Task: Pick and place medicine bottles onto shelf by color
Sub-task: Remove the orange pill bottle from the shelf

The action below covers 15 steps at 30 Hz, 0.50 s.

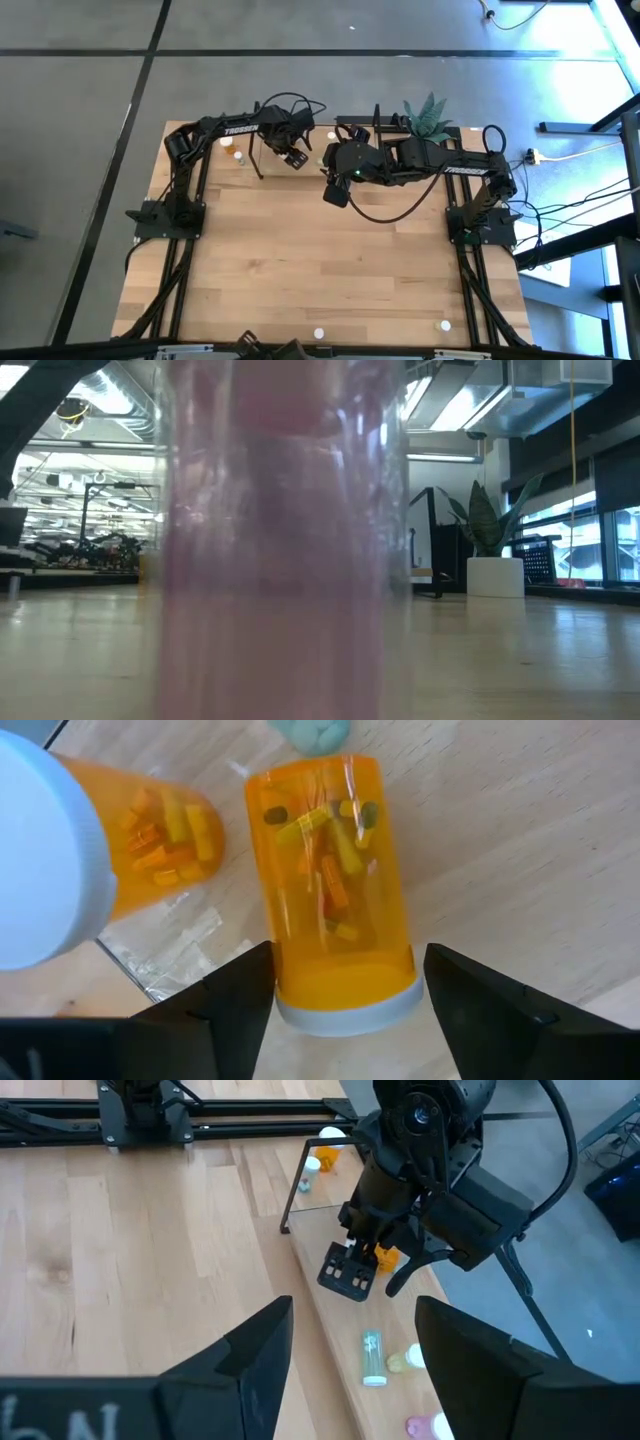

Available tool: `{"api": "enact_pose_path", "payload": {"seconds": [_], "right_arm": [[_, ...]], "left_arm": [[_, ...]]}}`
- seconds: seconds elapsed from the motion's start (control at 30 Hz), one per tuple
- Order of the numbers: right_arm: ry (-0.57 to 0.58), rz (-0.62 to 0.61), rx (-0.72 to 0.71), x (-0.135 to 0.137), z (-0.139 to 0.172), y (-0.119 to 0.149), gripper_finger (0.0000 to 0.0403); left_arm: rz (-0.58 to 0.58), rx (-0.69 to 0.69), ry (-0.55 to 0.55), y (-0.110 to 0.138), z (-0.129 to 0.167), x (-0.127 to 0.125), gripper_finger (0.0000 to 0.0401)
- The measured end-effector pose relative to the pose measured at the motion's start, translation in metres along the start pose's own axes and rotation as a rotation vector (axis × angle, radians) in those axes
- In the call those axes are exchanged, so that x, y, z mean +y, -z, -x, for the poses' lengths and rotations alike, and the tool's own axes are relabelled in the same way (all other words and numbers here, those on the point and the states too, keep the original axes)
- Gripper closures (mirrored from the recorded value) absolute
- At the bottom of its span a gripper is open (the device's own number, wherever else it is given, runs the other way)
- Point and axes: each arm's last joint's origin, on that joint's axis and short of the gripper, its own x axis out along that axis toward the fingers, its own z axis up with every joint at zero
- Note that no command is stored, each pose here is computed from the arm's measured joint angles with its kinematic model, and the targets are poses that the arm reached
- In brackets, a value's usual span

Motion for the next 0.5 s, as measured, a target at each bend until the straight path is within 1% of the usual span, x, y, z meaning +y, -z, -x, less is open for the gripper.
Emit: {"api": "enact_pose_path", "payload": {"seconds": [0.27, 0.5], "right_arm": [[0.000, 0.000, 0.000, 0.0000, 0.0000, 0.0000, 0.0189], [-0.003, 0.000, 0.000, 0.0001, 0.0000, 0.0000, 0.0189]], "left_arm": [[0.020, 0.007, 0.023, 0.0003, 0.0004, -0.0006, 0.0208], [0.027, 0.024, 0.032, 0.0024, 0.0012, -0.0024, 0.0213]]}}
